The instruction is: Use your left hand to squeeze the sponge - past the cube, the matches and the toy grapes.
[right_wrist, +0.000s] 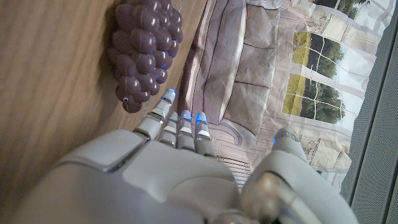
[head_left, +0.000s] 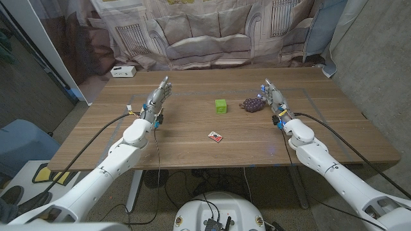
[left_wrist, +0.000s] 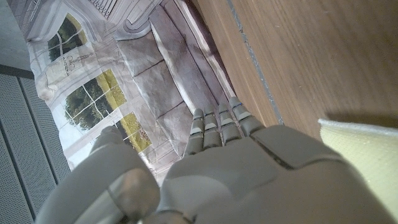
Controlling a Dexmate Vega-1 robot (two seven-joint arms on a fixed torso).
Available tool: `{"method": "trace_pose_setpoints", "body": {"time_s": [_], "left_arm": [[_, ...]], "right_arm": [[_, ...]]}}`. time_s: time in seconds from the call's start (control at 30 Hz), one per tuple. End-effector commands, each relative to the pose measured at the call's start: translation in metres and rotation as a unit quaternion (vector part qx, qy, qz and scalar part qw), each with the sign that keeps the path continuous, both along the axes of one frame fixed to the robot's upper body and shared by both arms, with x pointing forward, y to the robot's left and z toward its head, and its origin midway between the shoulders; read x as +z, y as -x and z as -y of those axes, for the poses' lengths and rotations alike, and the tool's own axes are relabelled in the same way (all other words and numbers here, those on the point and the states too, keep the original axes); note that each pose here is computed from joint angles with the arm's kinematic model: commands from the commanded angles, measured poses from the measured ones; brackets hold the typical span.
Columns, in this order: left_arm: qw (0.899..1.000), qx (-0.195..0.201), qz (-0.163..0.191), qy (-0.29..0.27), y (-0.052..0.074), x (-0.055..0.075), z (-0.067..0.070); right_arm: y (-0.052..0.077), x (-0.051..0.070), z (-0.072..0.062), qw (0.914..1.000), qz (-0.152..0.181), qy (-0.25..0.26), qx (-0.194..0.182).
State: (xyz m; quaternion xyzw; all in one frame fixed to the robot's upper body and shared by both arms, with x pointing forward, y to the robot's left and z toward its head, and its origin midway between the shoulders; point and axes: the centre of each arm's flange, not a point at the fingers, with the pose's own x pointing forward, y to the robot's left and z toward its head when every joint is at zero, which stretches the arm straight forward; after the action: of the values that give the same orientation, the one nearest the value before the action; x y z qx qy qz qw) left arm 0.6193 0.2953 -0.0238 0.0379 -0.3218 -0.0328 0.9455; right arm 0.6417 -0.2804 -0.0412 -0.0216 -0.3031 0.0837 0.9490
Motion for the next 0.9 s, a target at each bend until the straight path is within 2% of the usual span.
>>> {"method": "trace_pose_setpoints", "body": {"time_s": [0.03, 0.13, 0.3, 0.47, 0.6, 0.73, 0.9], "left_arm": [[0.998, -0.039, 0.046, 0.030, -0.006, 0.005, 0.000], [0.996, -0.052, 0.054, 0.041, -0.008, 0.006, 0.001], [0.997, -0.030, 0.055, 0.034, -0.007, 0.006, 0.002], [0.998, -0.029, 0.055, 0.030, -0.009, 0.007, -0.001], [0.998, -0.021, 0.061, 0.020, -0.007, 0.010, -0.007], [0.997, 0.012, 0.073, 0.020, 0.004, 0.012, -0.015], [0.997, 0.030, 0.072, 0.009, 0.015, 0.007, -0.028]], "right_arm": [[0.011, -0.007, 0.016, 1.0000, -0.003, -0.007, -0.001], [0.015, -0.007, 0.023, 0.9999, 0.002, -0.008, -0.009], [0.017, -0.006, 0.031, 1.0000, 0.004, -0.008, -0.003], [0.016, -0.004, 0.034, 1.0000, 0.007, 0.002, 0.001], [0.014, -0.005, 0.028, 1.0000, 0.002, -0.004, 0.000], [0.019, -0.004, 0.017, 0.9999, 0.001, -0.013, -0.003], [0.023, -0.004, 0.009, 0.9998, 0.004, -0.011, -0.014]]}}
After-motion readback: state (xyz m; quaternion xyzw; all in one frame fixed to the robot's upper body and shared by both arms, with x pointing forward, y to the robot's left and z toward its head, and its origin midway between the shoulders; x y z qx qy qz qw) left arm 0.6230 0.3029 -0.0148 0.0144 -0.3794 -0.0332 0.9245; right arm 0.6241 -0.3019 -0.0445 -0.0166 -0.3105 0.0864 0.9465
